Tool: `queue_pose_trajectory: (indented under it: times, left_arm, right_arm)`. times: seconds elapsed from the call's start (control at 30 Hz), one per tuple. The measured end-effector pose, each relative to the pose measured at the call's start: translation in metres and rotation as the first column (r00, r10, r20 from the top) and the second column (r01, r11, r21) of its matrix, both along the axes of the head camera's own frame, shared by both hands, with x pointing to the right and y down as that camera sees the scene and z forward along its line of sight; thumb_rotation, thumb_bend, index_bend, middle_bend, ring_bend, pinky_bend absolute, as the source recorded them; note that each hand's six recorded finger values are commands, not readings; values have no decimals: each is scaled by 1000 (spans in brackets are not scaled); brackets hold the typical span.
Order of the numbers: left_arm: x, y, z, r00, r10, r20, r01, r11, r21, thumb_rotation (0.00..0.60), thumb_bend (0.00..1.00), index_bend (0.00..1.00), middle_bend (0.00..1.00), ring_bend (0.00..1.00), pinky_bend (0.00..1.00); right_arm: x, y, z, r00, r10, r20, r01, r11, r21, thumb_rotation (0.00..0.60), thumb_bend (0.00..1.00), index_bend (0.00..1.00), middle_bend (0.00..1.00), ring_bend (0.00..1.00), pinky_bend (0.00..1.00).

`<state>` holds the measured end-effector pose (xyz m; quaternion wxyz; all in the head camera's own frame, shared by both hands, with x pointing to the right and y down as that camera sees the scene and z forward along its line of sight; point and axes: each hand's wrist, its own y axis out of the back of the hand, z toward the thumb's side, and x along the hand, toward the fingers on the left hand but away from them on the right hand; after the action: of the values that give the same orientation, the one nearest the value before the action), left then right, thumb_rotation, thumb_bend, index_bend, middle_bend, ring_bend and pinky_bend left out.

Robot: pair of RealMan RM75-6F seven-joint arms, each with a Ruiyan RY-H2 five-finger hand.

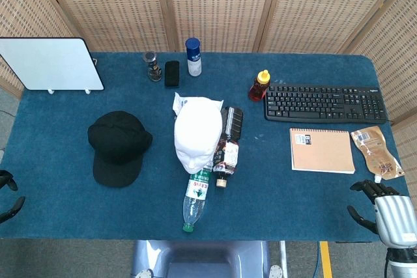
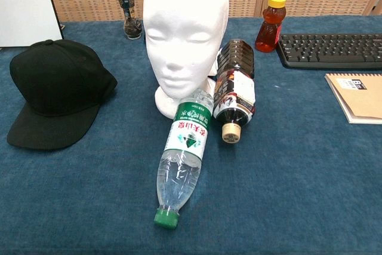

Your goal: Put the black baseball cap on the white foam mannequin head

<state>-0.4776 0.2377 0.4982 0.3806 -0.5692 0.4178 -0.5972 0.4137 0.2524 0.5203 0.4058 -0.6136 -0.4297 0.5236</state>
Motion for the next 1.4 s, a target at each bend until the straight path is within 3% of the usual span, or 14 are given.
queue_pose_trajectory:
  times: [0.23,0.9,1.23,1.4]
  left_arm:
    - [-1,3,1,1000,-6,-2,6,1000,-8,600,234,530,390,312,528]
    - [-11,-4,-15,1000,-10,18,9,999,46,600,234,530,390,312,529]
    - [-6,-5,-3,999,34,25,-34,999,-8,600,233,530,390,312,527]
    - [2,-7,14,998,65,8,-65,997,-38,600,102,529,390,312,521]
  right_arm:
    - [-1,0,0,1000,-7,0,7,1000,-3,600,233,426,471,513,579]
    - [1,4,-10,1000,0,-2,0,1000,17,600,234,426,471,513,579]
    - [4,6,-10,1000,8,-7,-8,1000,11,600,233,426,472,513,579]
    - [6,7,-10,1000,11,-10,-11,1000,8,600,233,426,472,513,579]
